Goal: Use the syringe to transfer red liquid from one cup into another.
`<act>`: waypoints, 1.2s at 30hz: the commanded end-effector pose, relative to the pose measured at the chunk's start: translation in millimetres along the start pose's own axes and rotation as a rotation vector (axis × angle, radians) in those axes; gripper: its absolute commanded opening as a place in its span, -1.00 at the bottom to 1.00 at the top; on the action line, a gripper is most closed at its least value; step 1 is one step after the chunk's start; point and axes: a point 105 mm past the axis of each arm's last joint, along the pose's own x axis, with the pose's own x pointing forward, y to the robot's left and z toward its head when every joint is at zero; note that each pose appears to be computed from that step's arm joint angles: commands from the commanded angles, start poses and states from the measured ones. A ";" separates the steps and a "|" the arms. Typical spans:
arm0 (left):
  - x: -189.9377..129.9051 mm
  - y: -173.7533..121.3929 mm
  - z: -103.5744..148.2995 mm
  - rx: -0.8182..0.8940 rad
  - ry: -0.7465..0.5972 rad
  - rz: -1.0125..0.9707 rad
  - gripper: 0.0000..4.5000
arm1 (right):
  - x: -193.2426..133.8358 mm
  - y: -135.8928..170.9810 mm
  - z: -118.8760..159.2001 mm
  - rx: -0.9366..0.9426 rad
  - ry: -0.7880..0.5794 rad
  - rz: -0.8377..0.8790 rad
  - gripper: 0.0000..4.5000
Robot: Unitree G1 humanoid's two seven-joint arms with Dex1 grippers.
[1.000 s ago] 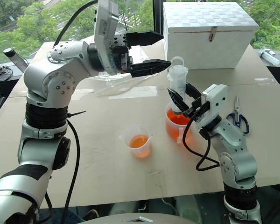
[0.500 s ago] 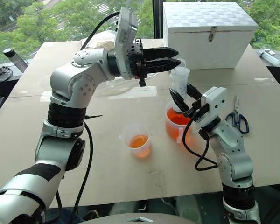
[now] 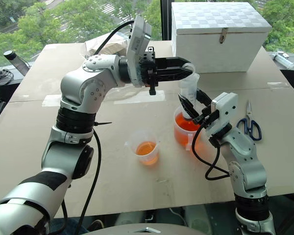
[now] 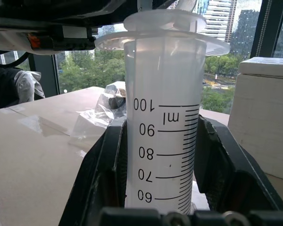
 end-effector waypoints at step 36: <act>3.7 14.4 50.5 0.052 -0.130 0.080 -0.96 | -9.1 7.6 -11.8 0.002 0.029 0.027 -0.34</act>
